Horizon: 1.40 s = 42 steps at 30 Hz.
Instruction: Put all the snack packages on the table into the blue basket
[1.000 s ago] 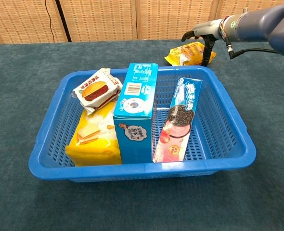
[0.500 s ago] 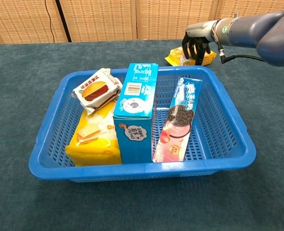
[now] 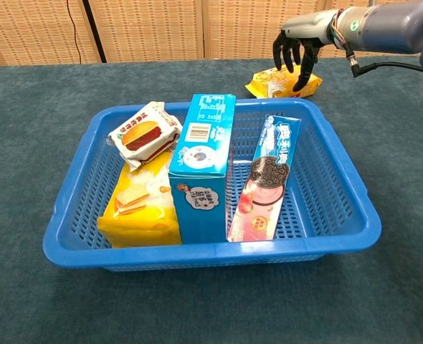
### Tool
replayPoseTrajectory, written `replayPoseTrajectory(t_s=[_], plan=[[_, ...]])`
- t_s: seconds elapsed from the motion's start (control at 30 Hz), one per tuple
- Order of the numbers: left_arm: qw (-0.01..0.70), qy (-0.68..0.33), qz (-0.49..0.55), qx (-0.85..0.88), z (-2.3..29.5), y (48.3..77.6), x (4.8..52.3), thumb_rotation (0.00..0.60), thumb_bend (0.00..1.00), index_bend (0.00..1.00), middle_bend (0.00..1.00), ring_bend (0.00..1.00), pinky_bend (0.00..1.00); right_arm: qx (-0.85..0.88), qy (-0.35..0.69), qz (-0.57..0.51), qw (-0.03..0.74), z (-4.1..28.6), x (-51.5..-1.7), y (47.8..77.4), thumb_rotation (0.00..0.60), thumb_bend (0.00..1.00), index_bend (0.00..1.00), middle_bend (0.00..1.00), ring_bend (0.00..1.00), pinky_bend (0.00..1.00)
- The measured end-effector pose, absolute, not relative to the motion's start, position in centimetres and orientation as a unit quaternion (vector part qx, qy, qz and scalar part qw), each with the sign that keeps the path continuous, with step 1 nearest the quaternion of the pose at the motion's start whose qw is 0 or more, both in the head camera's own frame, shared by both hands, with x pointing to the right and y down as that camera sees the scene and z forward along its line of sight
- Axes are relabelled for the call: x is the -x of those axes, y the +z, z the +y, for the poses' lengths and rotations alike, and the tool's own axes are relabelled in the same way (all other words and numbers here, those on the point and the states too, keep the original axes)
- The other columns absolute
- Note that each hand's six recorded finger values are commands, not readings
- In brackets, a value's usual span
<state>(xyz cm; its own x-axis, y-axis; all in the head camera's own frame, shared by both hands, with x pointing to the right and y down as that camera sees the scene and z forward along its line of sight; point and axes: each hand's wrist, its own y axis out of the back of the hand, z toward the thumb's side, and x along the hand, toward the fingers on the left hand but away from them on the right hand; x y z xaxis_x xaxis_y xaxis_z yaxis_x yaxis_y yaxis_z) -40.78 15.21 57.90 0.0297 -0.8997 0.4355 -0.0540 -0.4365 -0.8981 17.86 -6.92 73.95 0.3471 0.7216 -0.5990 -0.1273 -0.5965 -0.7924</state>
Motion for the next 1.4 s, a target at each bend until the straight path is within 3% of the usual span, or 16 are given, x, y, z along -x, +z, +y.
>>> replayPoseTrajectory(t_s=[0.07, 0.2, 0.47, 0.6, 0.73, 0.83, 0.97, 1.07, 1.17, 1.23, 1.3, 1.4], plan=[[0.364, -0.580, 0.385, 0.618, 15.2, 57.9, 40.8, 0.600, 0.00, 0.00, 0.00, 0.00, 0.00, 0.720, 0.536, -0.211, 0.386, -7.0, -18.1, 74.0, 0.600, 0.09, 0.00, 0.00, 0.00, 0.12], [0.364, -0.581, 0.384, 0.618, 15.3, 58.0, 40.8, 0.600, 0.00, 0.00, 0.00, 0.00, 0.00, 0.727, 0.549, -0.213, 0.354, -6.7, -18.3, 74.7, 0.600, 0.10, 0.00, 0.00, 0.00, 0.04], [0.362, -0.583, 0.385, 0.617, 15.3, 58.0, 41.1, 0.600, 0.00, 0.00, 0.00, 0.00, 0.00, 0.738, 0.572, -0.201, 0.296, -4.8, -17.5, 76.8, 0.600, 0.30, 0.04, 0.01, 0.00, 0.00], [0.358, -0.584, 0.384, 0.619, 15.3, 58.2, 41.2, 0.600, 0.00, 0.00, 0.00, 0.00, 0.00, 0.748, 0.569, -0.197, 0.279, -4.2, -17.1, 77.2, 0.600, 0.42, 0.30, 0.24, 0.05, 0.14], [0.357, -0.582, 0.384, 0.622, 15.2, 58.1, 41.2, 0.600, 0.00, 0.00, 0.00, 0.00, 0.00, 0.760, 0.555, -0.197, 0.276, -4.3, -16.8, 76.8, 0.600, 0.53, 0.54, 0.51, 0.39, 0.46], [0.356, -0.581, 0.382, 0.625, 15.3, 58.1, 41.1, 0.600, 0.00, 0.00, 0.00, 0.00, 0.00, 0.767, 0.540, -0.188, 0.290, -4.7, -16.6, 76.1, 0.600, 0.58, 0.67, 0.65, 0.55, 0.61], [0.355, -0.580, 0.379, 0.627, 15.4, 58.2, 41.0, 0.600, 0.00, 0.00, 0.00, 0.00, 0.00, 0.776, 0.520, -0.174, 0.312, -5.2, -16.4, 75.0, 0.600, 0.60, 0.70, 0.72, 0.63, 0.66], [0.354, -0.579, 0.378, 0.630, 15.4, 58.2, 40.9, 0.600, 0.00, 0.00, 0.00, 0.00, 0.00, 0.781, 0.503, -0.170, 0.330, -5.5, -16.2, 74.3, 0.600, 0.60, 0.61, 0.66, 0.59, 0.64], [0.354, -0.578, 0.377, 0.631, 15.3, 58.3, 40.9, 0.600, 0.00, 0.00, 0.00, 0.00, 0.00, 0.781, 0.487, -0.168, 0.352, -5.8, -16.1, 73.6, 0.600, 0.59, 0.30, 0.36, 0.38, 0.49], [0.353, -0.578, 0.377, 0.632, 15.3, 58.3, 40.9, 0.600, 0.00, 0.00, 0.00, 0.00, 0.00, 0.774, 0.486, -0.162, 0.373, -6.0, -16.5, 73.3, 0.600, 0.58, 0.09, 0.12, 0.14, 0.30], [0.352, -0.578, 0.378, 0.632, 15.3, 58.3, 41.0, 0.600, 0.00, 0.00, 0.00, 0.00, 0.00, 0.763, 0.492, -0.150, 0.390, -6.0, -17.0, 73.3, 0.600, 0.53, 0.01, 0.01, 0.02, 0.16], [0.352, -0.578, 0.377, 0.633, 15.3, 58.3, 41.0, 0.600, 0.00, 0.00, 0.00, 0.00, 0.00, 0.755, 0.502, -0.134, 0.399, -6.0, -17.6, 73.4, 0.600, 0.36, 0.00, 0.00, 0.00, 0.04]])
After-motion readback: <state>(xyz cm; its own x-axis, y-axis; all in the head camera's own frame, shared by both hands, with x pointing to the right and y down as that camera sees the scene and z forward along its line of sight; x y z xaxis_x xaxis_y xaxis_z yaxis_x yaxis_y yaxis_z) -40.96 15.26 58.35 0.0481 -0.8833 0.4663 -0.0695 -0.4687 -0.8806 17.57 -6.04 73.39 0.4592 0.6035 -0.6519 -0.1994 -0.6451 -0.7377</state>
